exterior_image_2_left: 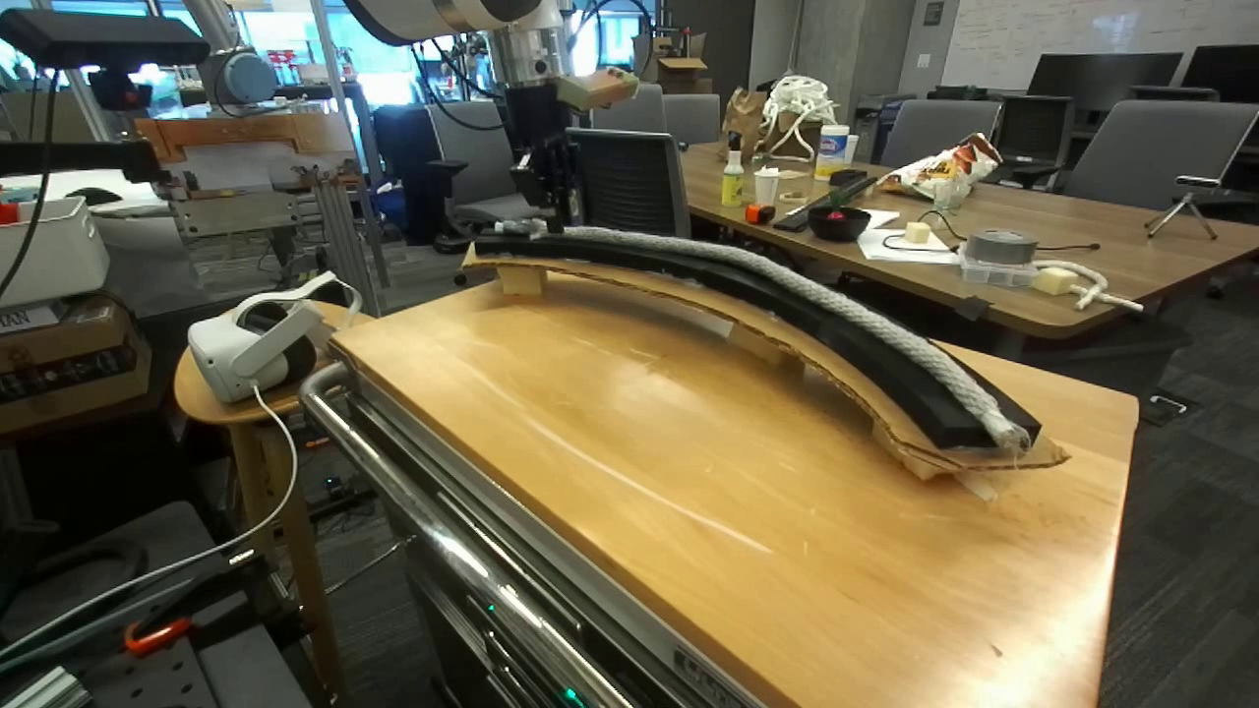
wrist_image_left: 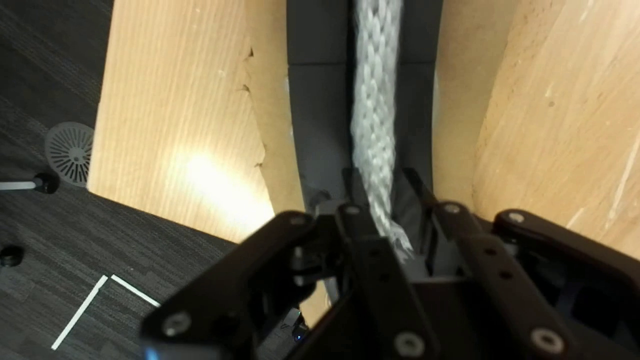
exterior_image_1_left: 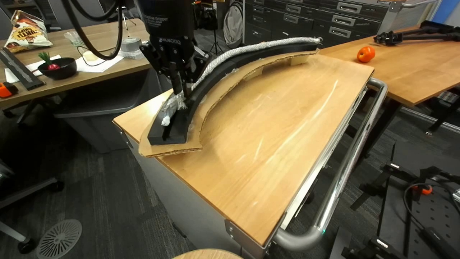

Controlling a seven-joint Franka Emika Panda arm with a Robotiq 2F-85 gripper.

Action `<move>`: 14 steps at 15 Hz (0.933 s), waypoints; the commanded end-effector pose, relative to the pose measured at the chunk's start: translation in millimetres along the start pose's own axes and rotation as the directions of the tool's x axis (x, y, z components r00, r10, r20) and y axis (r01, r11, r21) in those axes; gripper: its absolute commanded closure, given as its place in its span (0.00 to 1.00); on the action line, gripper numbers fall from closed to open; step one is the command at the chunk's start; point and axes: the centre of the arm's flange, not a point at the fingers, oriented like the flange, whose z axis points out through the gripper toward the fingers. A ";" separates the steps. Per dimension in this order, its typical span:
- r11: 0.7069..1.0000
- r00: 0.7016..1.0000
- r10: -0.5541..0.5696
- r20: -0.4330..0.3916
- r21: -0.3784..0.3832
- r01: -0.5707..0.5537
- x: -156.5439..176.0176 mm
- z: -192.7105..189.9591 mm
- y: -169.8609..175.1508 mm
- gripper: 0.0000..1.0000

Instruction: Put the rope along the center of the black object

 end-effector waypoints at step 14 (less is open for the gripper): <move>0.986 0.985 -0.167 -0.042 -0.011 0.166 25.7 -2.1 8.7 0.98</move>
